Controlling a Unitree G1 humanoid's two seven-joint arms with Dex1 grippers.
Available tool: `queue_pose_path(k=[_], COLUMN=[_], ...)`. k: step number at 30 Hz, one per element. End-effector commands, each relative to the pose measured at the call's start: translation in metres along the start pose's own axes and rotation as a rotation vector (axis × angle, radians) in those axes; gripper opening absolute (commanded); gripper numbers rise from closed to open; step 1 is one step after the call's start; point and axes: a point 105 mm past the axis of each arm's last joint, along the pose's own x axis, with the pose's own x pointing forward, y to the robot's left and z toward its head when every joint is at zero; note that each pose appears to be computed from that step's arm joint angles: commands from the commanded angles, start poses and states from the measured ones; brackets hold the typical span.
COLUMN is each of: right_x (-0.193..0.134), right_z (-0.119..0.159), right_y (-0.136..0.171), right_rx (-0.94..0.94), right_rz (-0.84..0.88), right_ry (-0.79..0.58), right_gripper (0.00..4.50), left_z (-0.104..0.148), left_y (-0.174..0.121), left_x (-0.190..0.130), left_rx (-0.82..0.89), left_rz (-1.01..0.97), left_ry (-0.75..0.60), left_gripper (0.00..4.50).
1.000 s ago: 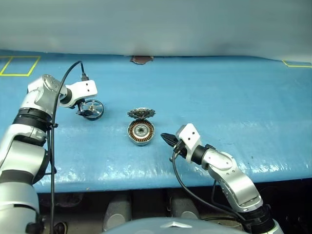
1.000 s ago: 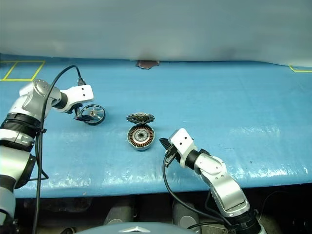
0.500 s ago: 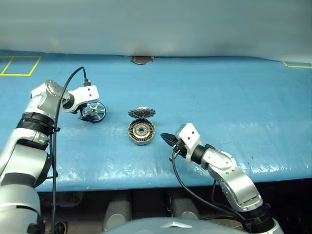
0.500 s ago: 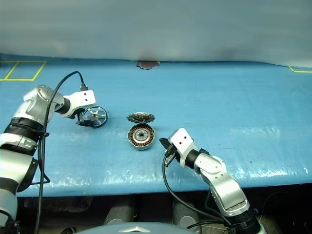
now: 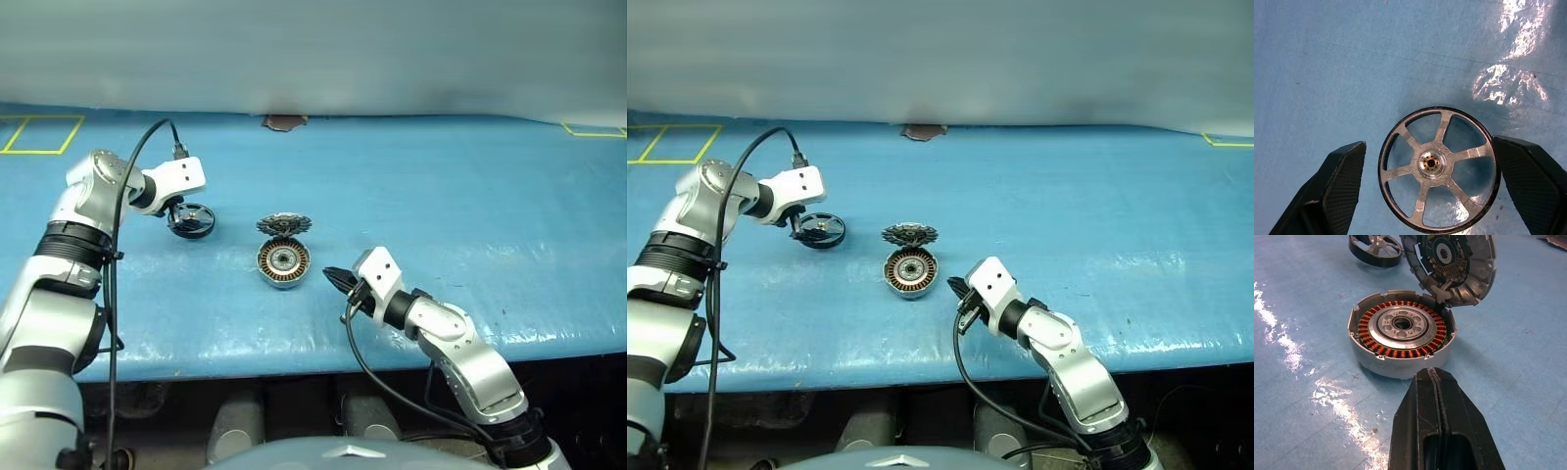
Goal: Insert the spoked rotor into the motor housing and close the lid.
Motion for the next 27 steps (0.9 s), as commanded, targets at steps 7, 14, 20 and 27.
queue_pose_path(k=[7, 14, 20, 27], right_x=[-0.002, -0.002, -0.001, -0.003], right_z=[0.013, 0.011, 0.011, 0.009], right_y=[-0.001, -0.001, 0.000, -0.001], right_rx=[-0.025, -0.024, -0.022, -0.017], right_rz=[-0.009, -0.011, -0.009, -0.024], right_ry=[-0.043, -0.034, -0.031, -0.026], right_gripper=[0.00, 0.00, 0.00, 0.00], left_z=[0.004, 0.005, 0.000, -0.014], left_y=[0.007, 0.005, 0.005, 0.002], left_x=[-0.005, -0.002, 0.008, 0.008], left_rx=[0.008, -0.020, -0.046, -0.047], left_rz=[0.051, 0.048, 0.067, 0.063], left_ry=[0.004, 0.010, 0.030, 0.069], left_gripper=[3.26, 3.26, 3.26, 3.26])
